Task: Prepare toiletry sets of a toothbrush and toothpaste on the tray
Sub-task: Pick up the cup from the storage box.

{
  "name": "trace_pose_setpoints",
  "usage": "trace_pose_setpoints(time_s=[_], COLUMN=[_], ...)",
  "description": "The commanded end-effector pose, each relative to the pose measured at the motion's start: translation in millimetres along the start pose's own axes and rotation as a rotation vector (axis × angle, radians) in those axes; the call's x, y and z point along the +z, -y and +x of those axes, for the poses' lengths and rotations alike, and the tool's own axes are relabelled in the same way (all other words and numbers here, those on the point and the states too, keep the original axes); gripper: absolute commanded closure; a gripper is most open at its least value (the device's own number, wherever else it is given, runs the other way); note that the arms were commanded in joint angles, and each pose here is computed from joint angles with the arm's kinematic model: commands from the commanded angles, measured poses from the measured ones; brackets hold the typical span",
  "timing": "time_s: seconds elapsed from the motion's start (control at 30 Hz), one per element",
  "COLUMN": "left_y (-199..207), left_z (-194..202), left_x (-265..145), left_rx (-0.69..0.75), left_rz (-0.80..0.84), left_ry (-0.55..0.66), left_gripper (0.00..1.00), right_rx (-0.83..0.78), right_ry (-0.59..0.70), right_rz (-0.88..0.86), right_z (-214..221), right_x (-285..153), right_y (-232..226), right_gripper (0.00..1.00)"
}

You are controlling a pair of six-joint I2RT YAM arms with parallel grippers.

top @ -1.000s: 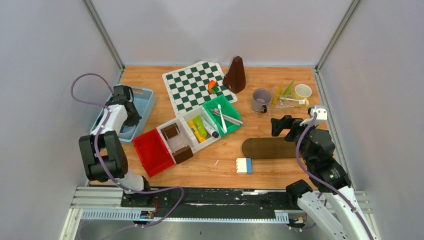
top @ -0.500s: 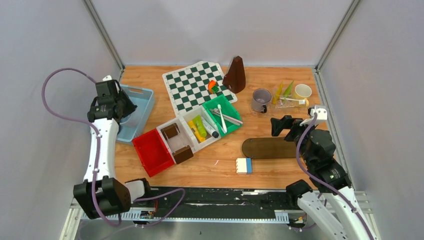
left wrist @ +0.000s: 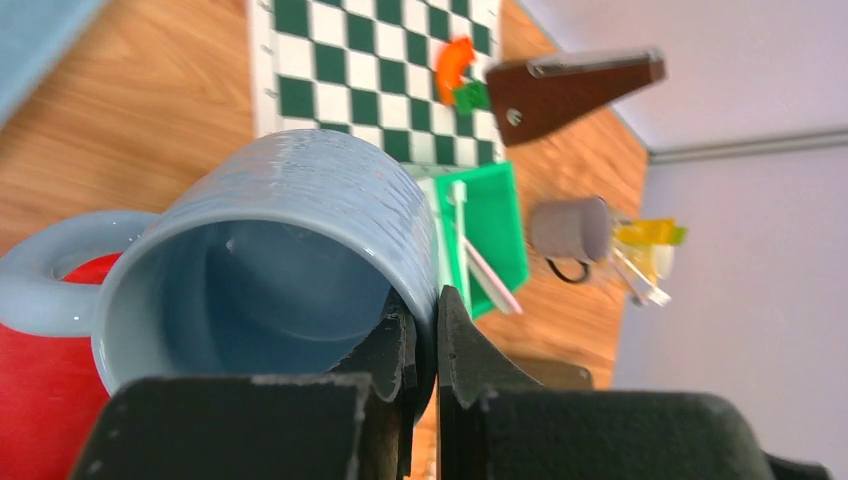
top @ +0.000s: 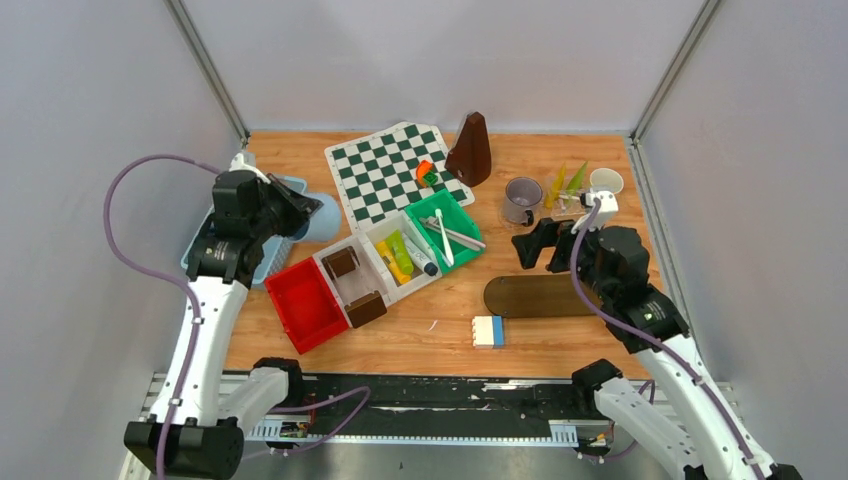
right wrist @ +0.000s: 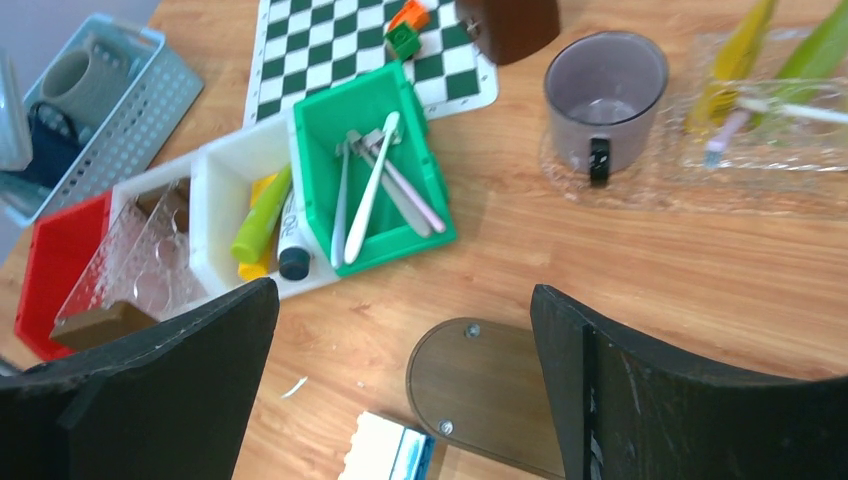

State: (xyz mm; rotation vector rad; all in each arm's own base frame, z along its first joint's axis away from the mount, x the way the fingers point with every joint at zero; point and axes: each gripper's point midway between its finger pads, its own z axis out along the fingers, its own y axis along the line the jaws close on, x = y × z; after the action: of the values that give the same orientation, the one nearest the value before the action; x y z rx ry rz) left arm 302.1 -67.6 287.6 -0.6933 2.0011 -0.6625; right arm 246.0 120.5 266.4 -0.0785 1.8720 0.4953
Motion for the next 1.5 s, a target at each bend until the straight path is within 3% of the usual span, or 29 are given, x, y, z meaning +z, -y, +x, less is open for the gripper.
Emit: trace_pose_setpoints(time_s=[0.0, 0.27, 0.43, 0.73, 0.97, 1.17, 1.47], left_y=[70, 127, 152, 197, 238, 254, 252], left_z=[-11, 15, 36, 69, 69, 81, 98], left_x=[-12, -7, -1, 5, 0, 2, 7], left_rx=[-0.106, -0.262, -0.293, -0.451, -0.511, -0.512, -0.515], left_rz=[0.245, 0.388, 0.392, 0.459, 0.523, 0.536, 0.536], left_ry=[0.076, 0.038, 0.033, 0.034, 0.059, 0.064, 0.044], left_gripper=[1.0, 1.0, 1.0, 1.0, 1.0, 1.0, 1.0], right_rx=[0.031, 0.052, 0.052, 0.072, 0.04, 0.066, 0.053], right_ry=[-0.034, -0.047, 0.01, 0.159, 0.221, 0.301, 0.34], right_rz=[-0.153, -0.26, -0.346, -0.363, -0.483, -0.368, -0.302], right_z=[-5, 4, 4, 1, 19, 6, -2], right_x=[7, 31, 35, 48, 43, 48, 52], right_y=[-33, -70, -107, -131, -151, -131, -121], right_gripper=[0.0, 0.01, 0.02, 0.04, 0.1, 0.1, 0.0])
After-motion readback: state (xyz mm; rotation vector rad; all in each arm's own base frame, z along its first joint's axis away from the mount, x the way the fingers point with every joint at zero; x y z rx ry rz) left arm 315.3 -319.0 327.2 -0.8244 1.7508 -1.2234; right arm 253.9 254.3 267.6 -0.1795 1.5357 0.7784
